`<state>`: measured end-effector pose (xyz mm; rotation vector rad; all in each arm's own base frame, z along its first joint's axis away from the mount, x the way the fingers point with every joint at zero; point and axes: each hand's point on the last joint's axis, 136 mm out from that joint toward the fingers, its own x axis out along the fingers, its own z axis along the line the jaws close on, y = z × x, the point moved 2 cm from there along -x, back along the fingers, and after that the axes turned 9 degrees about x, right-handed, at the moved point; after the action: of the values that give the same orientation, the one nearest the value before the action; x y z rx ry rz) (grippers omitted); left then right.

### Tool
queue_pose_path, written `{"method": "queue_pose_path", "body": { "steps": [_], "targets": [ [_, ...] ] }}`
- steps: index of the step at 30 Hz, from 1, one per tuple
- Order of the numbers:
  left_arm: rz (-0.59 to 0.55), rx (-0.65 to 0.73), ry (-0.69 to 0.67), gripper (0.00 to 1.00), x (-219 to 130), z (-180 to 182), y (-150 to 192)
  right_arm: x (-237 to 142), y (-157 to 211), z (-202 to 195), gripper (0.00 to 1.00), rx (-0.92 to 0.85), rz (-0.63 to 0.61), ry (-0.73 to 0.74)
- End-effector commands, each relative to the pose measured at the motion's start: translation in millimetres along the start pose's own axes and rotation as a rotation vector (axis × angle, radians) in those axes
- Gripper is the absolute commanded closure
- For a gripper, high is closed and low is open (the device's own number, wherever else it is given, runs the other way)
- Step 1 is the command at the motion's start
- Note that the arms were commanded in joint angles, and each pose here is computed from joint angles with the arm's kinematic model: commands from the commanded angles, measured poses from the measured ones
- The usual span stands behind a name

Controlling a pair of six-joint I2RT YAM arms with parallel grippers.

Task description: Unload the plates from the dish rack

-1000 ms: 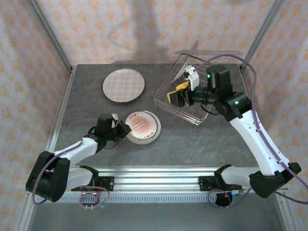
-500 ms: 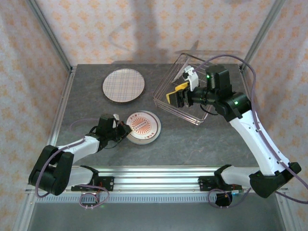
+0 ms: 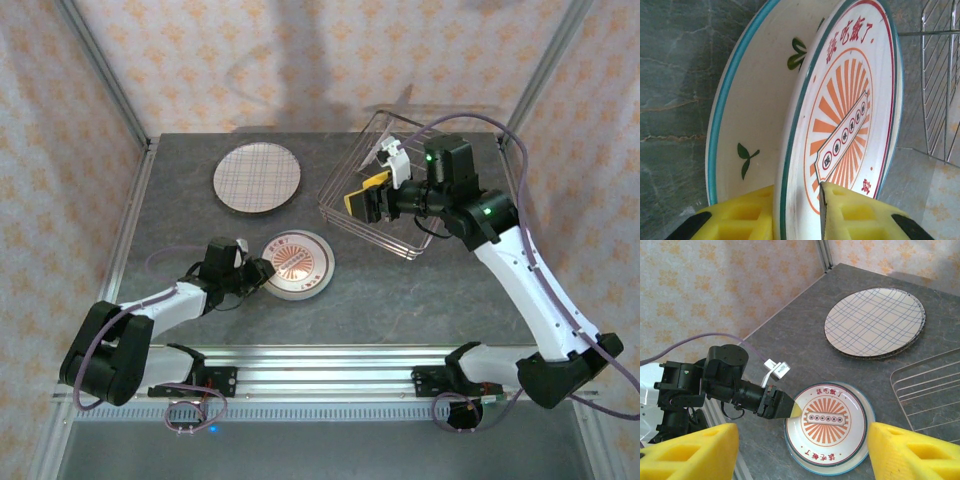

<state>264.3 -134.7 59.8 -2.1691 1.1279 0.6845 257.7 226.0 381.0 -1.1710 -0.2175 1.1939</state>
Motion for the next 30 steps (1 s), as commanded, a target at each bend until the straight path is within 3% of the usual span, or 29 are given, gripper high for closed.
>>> {"method": "queue_pose_path", "body": {
  "steps": [1, 17, 30],
  "targets": [
    [0.009, 0.024, -0.062, 0.70, -4, 5, -1, -3, -8, 6, 0.32, -0.009, -0.021, -0.007],
    [0.084, 0.056, -0.187, 0.69, -7, 13, -1, -1, -10, -1, 0.32, 0.012, -0.029, 0.032],
    [0.128, 0.091, -0.259, 0.67, -18, 12, -2, 5, -19, -38, 0.32, 0.117, -0.090, 0.237]
  ]
}}
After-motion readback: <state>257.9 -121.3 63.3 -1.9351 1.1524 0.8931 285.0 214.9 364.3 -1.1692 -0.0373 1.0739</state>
